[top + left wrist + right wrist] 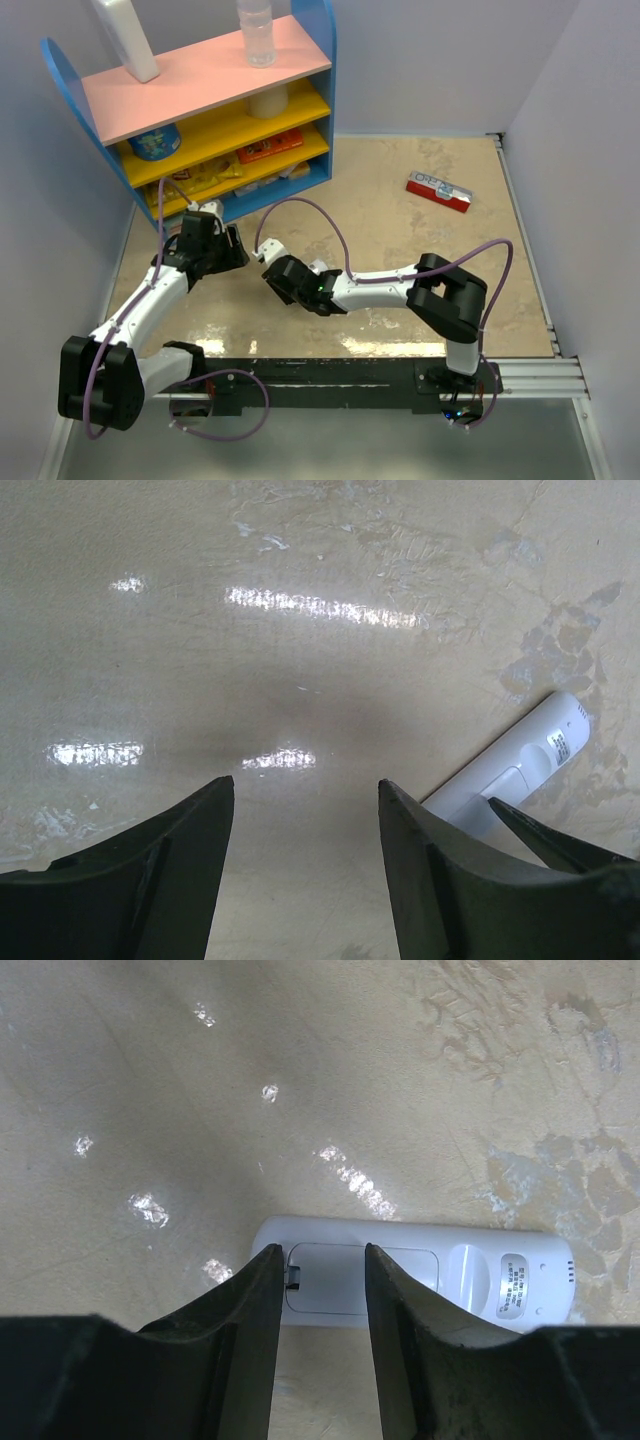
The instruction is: Unload the batteries from the remote control
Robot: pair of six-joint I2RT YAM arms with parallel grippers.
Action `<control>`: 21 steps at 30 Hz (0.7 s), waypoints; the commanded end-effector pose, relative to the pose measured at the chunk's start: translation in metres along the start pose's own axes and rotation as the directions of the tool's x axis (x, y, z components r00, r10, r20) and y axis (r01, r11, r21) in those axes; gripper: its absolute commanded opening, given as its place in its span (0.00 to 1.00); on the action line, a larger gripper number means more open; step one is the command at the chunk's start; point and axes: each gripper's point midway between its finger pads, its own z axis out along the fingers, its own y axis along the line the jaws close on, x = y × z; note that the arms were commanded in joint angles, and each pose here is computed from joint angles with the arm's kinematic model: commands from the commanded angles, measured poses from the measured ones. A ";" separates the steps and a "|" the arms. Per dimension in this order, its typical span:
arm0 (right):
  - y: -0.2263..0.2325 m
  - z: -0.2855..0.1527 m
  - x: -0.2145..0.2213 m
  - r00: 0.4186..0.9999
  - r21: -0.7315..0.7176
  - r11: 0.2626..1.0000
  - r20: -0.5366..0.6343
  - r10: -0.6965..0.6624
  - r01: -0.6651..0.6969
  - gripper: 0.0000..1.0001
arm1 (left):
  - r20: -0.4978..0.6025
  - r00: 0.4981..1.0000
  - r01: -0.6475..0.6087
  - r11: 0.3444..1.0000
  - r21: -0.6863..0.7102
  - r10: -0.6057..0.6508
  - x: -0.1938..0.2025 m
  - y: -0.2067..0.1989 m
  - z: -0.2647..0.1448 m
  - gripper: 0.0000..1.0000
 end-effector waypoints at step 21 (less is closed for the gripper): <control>-0.012 -0.012 -0.001 1.000 0.042 0.999 0.011 -0.013 0.013 0.36 | 0.027 1.000 0.006 1.000 -0.003 -0.006 -0.009 -0.004 -0.002 0.64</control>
